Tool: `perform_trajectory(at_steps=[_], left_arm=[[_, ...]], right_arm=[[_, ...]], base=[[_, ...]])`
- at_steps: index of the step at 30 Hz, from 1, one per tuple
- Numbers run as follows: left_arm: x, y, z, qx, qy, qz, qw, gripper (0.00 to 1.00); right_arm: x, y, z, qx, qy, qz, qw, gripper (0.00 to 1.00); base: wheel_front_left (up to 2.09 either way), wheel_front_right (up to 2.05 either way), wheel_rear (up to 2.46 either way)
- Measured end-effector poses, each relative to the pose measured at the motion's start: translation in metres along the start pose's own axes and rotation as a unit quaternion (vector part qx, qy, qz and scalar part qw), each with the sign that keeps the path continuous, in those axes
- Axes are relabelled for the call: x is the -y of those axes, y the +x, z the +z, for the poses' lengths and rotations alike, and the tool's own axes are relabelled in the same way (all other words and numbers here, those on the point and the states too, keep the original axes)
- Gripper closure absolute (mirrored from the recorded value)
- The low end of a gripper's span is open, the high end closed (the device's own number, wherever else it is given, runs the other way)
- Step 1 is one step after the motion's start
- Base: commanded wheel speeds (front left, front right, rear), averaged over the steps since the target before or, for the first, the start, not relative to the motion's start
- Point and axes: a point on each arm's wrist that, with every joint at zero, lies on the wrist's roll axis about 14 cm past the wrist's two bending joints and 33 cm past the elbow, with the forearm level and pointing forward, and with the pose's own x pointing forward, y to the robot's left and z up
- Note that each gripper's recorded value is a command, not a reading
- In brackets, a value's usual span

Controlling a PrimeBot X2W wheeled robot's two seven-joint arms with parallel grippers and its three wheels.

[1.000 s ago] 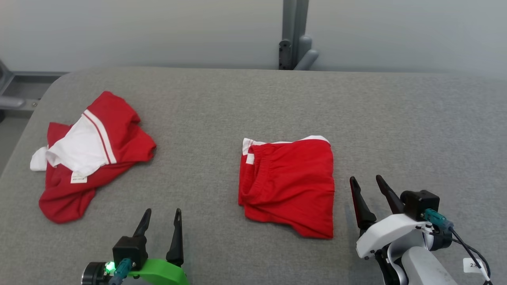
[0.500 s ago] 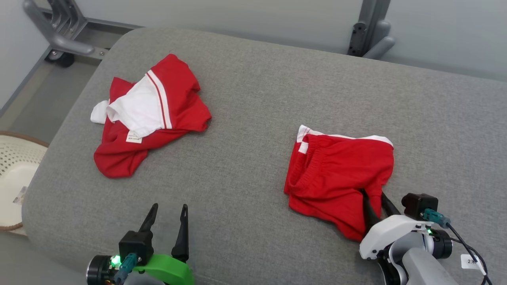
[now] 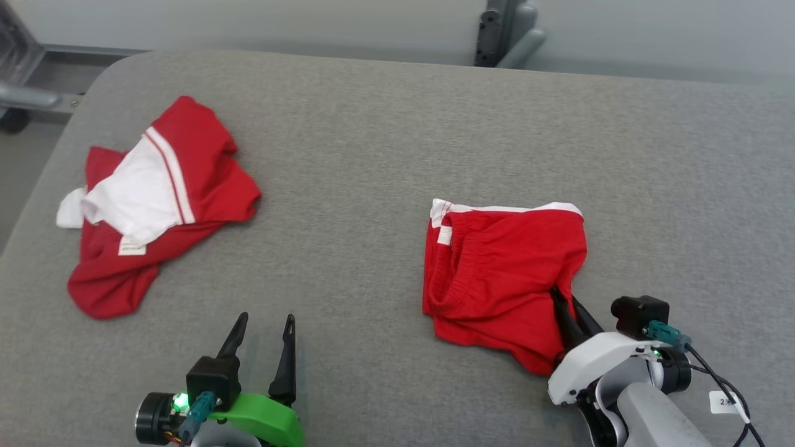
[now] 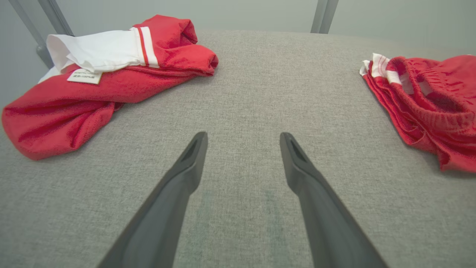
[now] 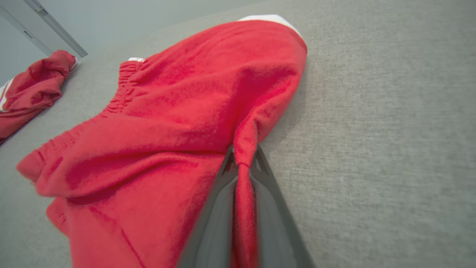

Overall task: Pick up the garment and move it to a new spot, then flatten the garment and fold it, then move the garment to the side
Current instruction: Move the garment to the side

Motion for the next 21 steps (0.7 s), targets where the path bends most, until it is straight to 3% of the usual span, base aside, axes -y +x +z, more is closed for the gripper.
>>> perform_trajectory(at_steps=[8,14,21], left_arm=[[0.084,0.042,0.011,0.010,0.006,-0.127,0.992,0.00],[0.159,0.053,0.016,0.017,0.013,-0.231,0.973,0.00],[0.219,0.054,0.017,0.019,0.022,-0.314,0.949,0.00]], right_arm=[[0.065,-0.050,0.016,0.033,0.003,-0.099,0.995,1.00],[0.104,-0.100,0.030,0.069,0.015,-0.172,0.983,1.00],[0.131,-0.143,0.037,0.092,0.018,-0.231,0.968,1.00]], base=[[0.00,0.00,0.00],[0.00,0.00,0.00],[0.00,0.00,0.00]])
